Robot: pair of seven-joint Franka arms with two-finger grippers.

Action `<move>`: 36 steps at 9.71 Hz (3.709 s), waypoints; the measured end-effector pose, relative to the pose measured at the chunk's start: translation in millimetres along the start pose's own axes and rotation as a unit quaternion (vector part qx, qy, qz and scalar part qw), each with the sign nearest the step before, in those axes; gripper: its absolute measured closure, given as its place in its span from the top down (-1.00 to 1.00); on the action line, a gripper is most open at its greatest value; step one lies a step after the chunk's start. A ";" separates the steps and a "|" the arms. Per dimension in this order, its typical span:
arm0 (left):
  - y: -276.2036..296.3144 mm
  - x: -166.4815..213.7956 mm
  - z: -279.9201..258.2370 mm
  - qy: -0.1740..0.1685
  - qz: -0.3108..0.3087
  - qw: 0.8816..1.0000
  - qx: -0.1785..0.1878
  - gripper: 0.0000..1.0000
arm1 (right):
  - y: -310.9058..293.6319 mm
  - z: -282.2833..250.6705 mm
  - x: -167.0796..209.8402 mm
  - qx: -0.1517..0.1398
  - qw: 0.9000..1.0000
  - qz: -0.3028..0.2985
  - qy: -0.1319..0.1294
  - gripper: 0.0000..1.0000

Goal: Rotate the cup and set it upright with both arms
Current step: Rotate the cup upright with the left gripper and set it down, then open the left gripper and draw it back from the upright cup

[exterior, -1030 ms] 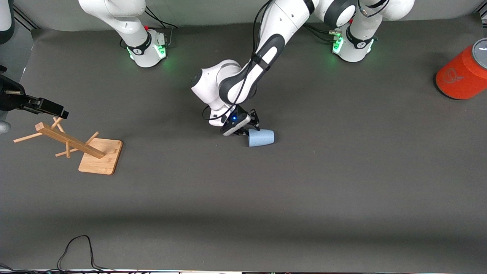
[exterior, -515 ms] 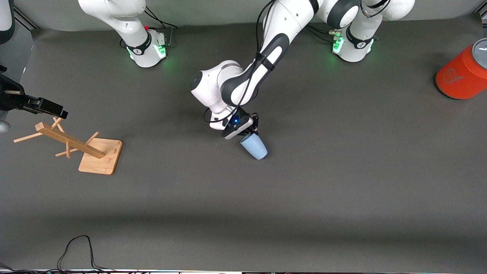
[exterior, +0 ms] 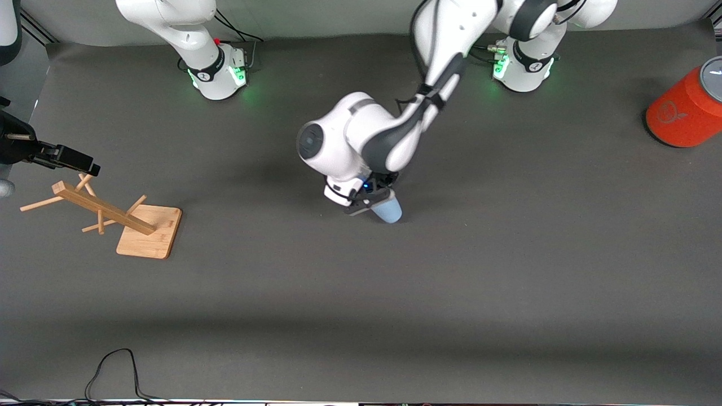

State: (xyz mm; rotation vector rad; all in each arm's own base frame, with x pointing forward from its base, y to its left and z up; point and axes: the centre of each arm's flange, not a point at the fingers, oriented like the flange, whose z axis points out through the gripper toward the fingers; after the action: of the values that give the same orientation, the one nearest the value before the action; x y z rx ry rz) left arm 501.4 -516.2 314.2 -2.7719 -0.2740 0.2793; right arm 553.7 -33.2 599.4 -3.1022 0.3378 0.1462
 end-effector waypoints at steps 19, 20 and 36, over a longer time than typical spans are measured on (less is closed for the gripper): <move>-48.9 81.8 90.3 -0.255 0.146 0.940 -0.176 -0.04 | -5.8 -5.3 0.1 -0.013 0.995 -0.101 0.022 1.00; -50.5 82.3 84.5 -0.250 0.147 0.941 -0.176 0.24 | -5.8 -5.1 0.5 -0.013 0.995 -0.101 0.024 1.00; -611.8 81.5 -158.6 0.087 0.136 0.968 -0.191 1.00 | -15.2 -4.4 0.4 -0.013 0.994 -0.108 0.028 1.00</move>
State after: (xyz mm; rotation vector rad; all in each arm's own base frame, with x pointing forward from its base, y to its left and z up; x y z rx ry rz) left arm 520.8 17.1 662.5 -3.1914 0.1115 0.0492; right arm 557.8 -18.5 603.8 -3.1458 -0.0015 0.0609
